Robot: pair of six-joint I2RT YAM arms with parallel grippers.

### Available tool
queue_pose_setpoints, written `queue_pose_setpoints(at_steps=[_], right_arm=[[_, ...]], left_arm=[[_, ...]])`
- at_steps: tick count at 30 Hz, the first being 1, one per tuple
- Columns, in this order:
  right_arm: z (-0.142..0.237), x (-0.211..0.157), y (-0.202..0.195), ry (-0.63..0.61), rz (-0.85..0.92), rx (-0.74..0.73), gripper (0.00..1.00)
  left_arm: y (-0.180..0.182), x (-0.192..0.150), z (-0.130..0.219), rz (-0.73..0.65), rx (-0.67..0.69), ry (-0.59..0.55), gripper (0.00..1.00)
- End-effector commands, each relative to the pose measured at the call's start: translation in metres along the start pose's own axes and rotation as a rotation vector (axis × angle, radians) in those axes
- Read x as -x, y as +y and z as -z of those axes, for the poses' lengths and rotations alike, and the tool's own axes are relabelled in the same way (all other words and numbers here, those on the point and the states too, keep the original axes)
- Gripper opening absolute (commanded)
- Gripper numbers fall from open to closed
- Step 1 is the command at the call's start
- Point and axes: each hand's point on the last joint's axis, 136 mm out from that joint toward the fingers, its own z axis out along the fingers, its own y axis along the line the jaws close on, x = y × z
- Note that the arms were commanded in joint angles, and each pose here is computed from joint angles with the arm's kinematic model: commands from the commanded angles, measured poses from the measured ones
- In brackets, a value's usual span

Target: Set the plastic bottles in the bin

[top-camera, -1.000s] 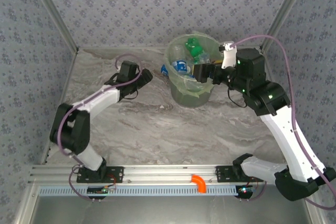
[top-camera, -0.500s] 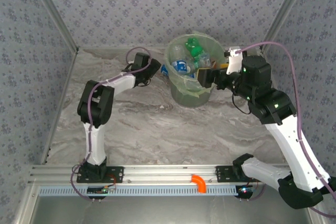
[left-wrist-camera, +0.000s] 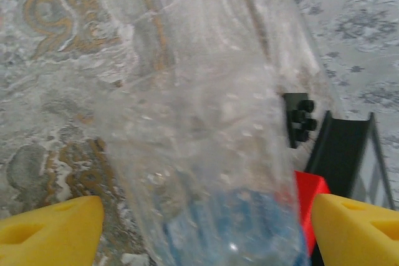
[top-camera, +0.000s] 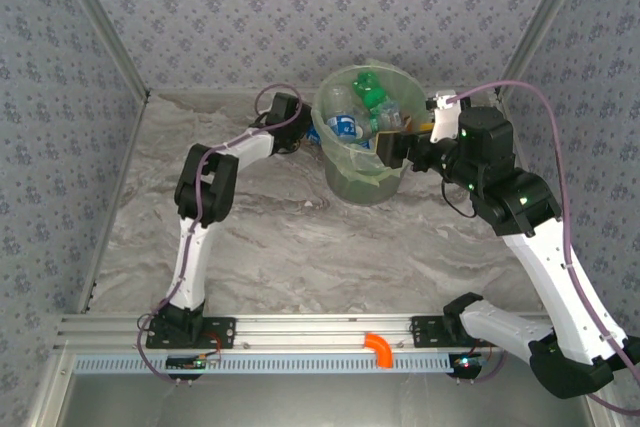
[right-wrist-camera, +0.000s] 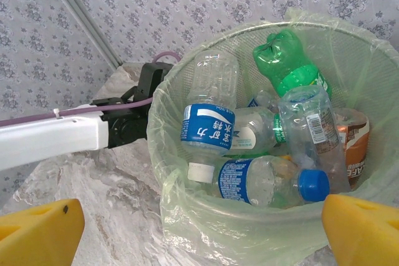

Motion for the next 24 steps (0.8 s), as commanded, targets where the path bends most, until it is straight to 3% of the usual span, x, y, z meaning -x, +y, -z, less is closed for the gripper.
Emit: queue_pose_setpoints(at_steps=[1, 5, 8, 12, 17, 24], right_arm=[[0.008, 0.007, -0.002, -0.033, 0.015, -0.013, 1.0], [0.009, 0.007, -0.004, -0.037, 0.014, -0.021, 1.0], [0.008, 0.008, -0.004, -0.034, 0.016, -0.02, 1.0], [0.009, 0.007, -0.005, -0.036, 0.01, -0.022, 1.0], [0.007, 0.004, -0.007, -0.027, 0.002, -0.027, 1.0], [0.008, 0.006, -0.009, -0.04, -0.008, -0.038, 1.0]], left_arm=[[0.0, -0.007, -0.009, 0.022, 0.016, 0.019, 0.85], [0.001, -0.006, -0.018, 0.027, 0.011, 0.021, 0.81], [0.002, -0.005, -0.021, 0.029, 0.0, 0.02, 0.68], [0.001, 0.005, -0.012, 0.042, -0.023, 0.0, 0.58], [-0.004, 0.02, 0.004, 0.054, -0.079, -0.029, 0.53], [-0.008, 0.042, 0.033, 0.054, -0.117, -0.07, 0.52]])
